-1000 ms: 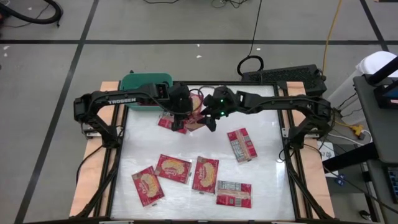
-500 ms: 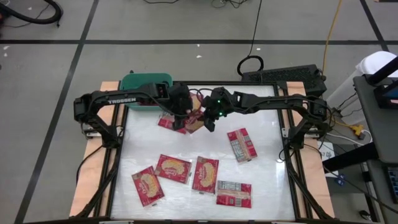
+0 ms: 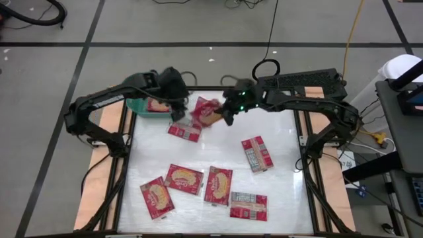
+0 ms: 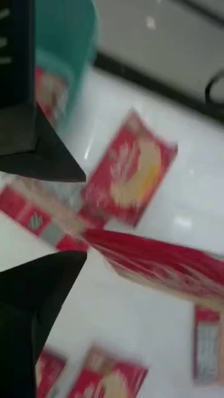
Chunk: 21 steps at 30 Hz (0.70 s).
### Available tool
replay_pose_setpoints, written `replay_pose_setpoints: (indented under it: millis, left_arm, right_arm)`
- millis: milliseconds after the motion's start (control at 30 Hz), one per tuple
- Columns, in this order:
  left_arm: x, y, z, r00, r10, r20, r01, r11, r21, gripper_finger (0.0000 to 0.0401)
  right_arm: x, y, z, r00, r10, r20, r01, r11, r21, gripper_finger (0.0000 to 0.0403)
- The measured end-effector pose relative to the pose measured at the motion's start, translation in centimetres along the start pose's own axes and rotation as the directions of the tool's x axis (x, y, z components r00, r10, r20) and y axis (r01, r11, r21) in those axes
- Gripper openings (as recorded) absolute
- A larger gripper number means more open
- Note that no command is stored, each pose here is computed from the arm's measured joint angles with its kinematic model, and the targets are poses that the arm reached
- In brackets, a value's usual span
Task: Sort popcorn bags into baskets
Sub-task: Put the red popcorn bag into the green bin
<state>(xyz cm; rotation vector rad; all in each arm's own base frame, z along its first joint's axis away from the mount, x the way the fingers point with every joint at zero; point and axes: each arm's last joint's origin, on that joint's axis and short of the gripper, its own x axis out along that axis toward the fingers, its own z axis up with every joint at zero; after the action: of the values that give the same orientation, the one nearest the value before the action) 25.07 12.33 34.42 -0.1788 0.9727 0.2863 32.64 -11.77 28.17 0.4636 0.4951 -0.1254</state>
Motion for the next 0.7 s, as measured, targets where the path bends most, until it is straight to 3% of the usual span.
replay_pose_setpoints:
  millis: [133, 267, 433, 567, 700]
  left_arm:
    - [-3.3, 1.2, -0.4, 0.989, 0.075, 0.129, -0.079, 0.997, 0.023, 0.0208]
    - [-6.8, 1.8, -0.9, 0.949, 0.13, 0.286, -0.157, 0.985, 0.073, 0.0207]
    - [-11.1, 1.7, -2.0, 0.871, 0.202, 0.448, -0.216, 0.976, -0.021, 0.0196]
    - [-13.2, 2.2, -2.6, 0.817, 0.118, 0.565, -0.063, 0.991, -0.116, 0.0197]
    - [-14.3, 2.8, -2.5, 0.763, -0.002, 0.646, 0.123, 0.982, -0.143, 0.0211]
  right_arm:
    - [-1.3, -0.4, 1.6, 0.992, 0.001, 0.124, -0.002, 1.0, 0.015, 0.0015]
    - [-1.6, -0.1, 3.4, 0.95, 0.058, 0.308, -0.053, 0.998, -0.027, 0.0012]
    - [-1.0, -0.2, 4.6, 0.886, 0.066, 0.458, -0.058, 0.998, -0.032, 0.0012]
    - [-0.4, -0.2, 4.9, 0.851, 0.101, 0.516, -0.081, 0.995, -0.06, 0.0013]
    - [0.0, 0.0, 5.0, 0.828, 0.129, 0.546, -0.099, 0.991, -0.084, 0.0013]
